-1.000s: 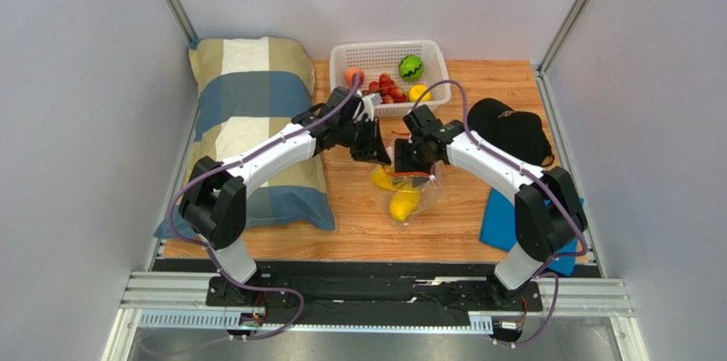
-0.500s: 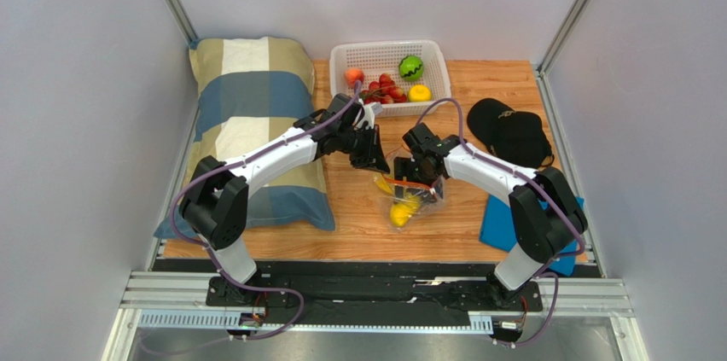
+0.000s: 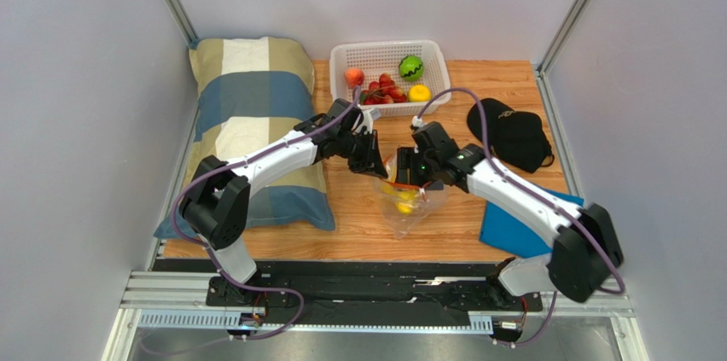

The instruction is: Open the zip-top bag and remove the fake food

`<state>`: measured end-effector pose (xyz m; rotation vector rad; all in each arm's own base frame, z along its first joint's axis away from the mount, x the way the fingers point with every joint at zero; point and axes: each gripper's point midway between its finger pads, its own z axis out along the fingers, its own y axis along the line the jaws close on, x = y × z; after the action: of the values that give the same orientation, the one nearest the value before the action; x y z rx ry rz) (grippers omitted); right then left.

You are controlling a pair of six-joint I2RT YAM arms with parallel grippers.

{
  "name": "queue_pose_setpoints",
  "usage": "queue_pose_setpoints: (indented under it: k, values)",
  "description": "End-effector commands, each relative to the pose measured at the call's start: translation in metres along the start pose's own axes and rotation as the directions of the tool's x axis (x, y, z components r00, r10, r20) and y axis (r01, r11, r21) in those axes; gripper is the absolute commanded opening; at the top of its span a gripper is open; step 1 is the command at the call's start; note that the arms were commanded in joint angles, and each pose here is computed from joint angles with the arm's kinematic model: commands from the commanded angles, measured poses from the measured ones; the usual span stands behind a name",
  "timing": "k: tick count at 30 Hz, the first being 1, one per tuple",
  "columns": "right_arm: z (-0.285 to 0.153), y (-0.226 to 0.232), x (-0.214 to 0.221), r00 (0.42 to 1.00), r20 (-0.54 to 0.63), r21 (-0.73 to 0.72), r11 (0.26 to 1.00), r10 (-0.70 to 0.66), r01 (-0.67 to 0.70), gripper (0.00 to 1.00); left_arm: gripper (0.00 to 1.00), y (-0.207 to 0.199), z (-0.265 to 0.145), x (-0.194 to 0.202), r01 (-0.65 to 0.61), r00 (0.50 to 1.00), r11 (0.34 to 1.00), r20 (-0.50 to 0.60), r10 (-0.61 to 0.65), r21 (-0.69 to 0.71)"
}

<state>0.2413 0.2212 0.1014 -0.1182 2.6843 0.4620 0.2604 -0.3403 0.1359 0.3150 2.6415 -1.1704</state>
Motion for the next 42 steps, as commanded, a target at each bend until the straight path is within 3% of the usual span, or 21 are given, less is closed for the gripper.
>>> queue_pose_setpoints:
  k: [1, 3, 9, 14, 15, 17, 19, 21, 23, 25, 27, 28, 29, 31, 32, 34, 37, 42]
  values:
    - [-0.055, 0.039, -0.036, 0.958, 0.256, -0.184, 0.966, -0.130, 0.181, 0.19, 0.00, -0.019, -0.012, -0.012, -0.032, 0.998, 0.999, 0.054, 0.030, 0.040]
    - [-0.078, 0.057, -0.046, 0.920, 0.366, -0.275, 0.928, -0.140, 0.251, 0.19, 0.00, -0.030, -0.020, -0.017, -0.039, 0.997, 0.998, 0.070, 0.035, 0.053]
    - [-0.112, 0.067, -0.082, 0.801, 0.585, -0.265, 0.905, -0.124, 0.334, 0.18, 0.00, -0.048, -0.037, -0.020, -0.072, 0.993, 0.995, 0.102, 0.064, 0.072]
    - [-0.116, 0.070, -0.121, 0.735, 0.666, -0.184, 0.927, -0.127, 0.326, 0.17, 0.00, -0.053, -0.035, -0.011, -0.075, 0.994, 0.995, 0.088, 0.069, 0.069]
    - [-0.116, 0.076, -0.129, 0.697, 0.696, -0.157, 0.910, -0.173, 0.383, 0.15, 0.00, -0.052, -0.034, -0.010, -0.070, 0.994, 0.995, 0.085, 0.064, 0.068]
    - [-0.113, 0.088, -0.120, 0.697, 0.674, -0.182, 0.859, -0.245, 0.478, 0.06, 0.00, -0.053, -0.039, -0.013, -0.076, 0.993, 0.995, 0.094, 0.071, 0.061]
    - [-0.123, 0.094, -0.119, 0.676, 0.674, -0.174, 0.825, -0.298, 0.537, 0.04, 0.00, -0.054, -0.043, -0.018, -0.098, 0.990, 0.995, 0.107, 0.094, 0.035]
    - [-0.131, 0.093, -0.118, 0.682, 0.685, -0.200, 0.836, -0.254, 0.512, 0.03, 0.00, -0.055, -0.051, -0.024, -0.139, 0.984, 0.990, 0.117, 0.138, 0.003]
    - [-0.147, 0.108, -0.118, 0.661, 0.720, -0.262, 0.800, -0.211, 0.540, 0.03, 0.00, -0.056, -0.054, -0.027, -0.163, 0.980, 0.987, 0.117, 0.163, -0.011]
    - [-0.166, 0.121, -0.125, 0.736, 0.674, -0.392, 0.810, -0.071, 0.437, 0.02, 0.00, -0.051, -0.053, -0.029, -0.170, 0.977, 0.985, 0.124, 0.173, -0.035]
    - [-0.154, 0.118, -0.127, 0.844, 0.536, -0.485, 0.828, 0.029, 0.280, 0.00, 0.00, -0.045, -0.052, -0.029, -0.181, 0.975, 0.982, 0.120, 0.188, -0.060]
    - [-0.168, 0.132, -0.125, 0.894, 0.435, -0.589, 0.786, 0.113, 0.187, 0.00, 0.00, -0.043, -0.051, -0.028, -0.190, 0.974, 0.979, 0.115, 0.197, -0.068]
    - [-0.148, 0.130, -0.116, 0.944, 0.300, -0.607, 0.791, 0.137, 0.078, 0.00, 0.00, -0.039, -0.051, -0.027, -0.186, 0.975, 0.979, 0.110, 0.194, -0.078]
    - [-0.152, 0.150, -0.092, 0.989, 0.109, -0.716, 0.698, 0.101, 0.008, 0.00, 0.00, -0.038, -0.051, -0.029, -0.192, 0.973, 0.978, 0.118, 0.200, -0.082]
    - [-0.148, 0.152, -0.082, 0.991, -0.004, -0.727, 0.680, 0.132, -0.094, 0.00, 0.00, -0.039, -0.051, -0.031, -0.193, 0.971, 0.978, 0.124, 0.202, -0.080]
    - [-0.147, 0.157, -0.068, 0.988, -0.099, -0.759, 0.634, 0.116, -0.150, 0.00, 0.00, -0.041, -0.052, -0.032, -0.197, 0.970, 0.978, 0.129, 0.205, -0.076]
    - [-0.147, 0.147, -0.085, 0.989, 0.043, -0.730, 0.680, 0.140, -0.065, 0.00, 0.00, -0.042, -0.051, -0.031, -0.197, 0.971, 0.978, 0.125, 0.204, -0.066]
    - [-0.148, 0.113, -0.170, 0.929, 0.306, -0.612, 0.790, 0.210, 0.023, 0.00, 0.00, -0.035, -0.050, -0.020, -0.182, 0.976, 0.981, 0.109, 0.189, -0.065]
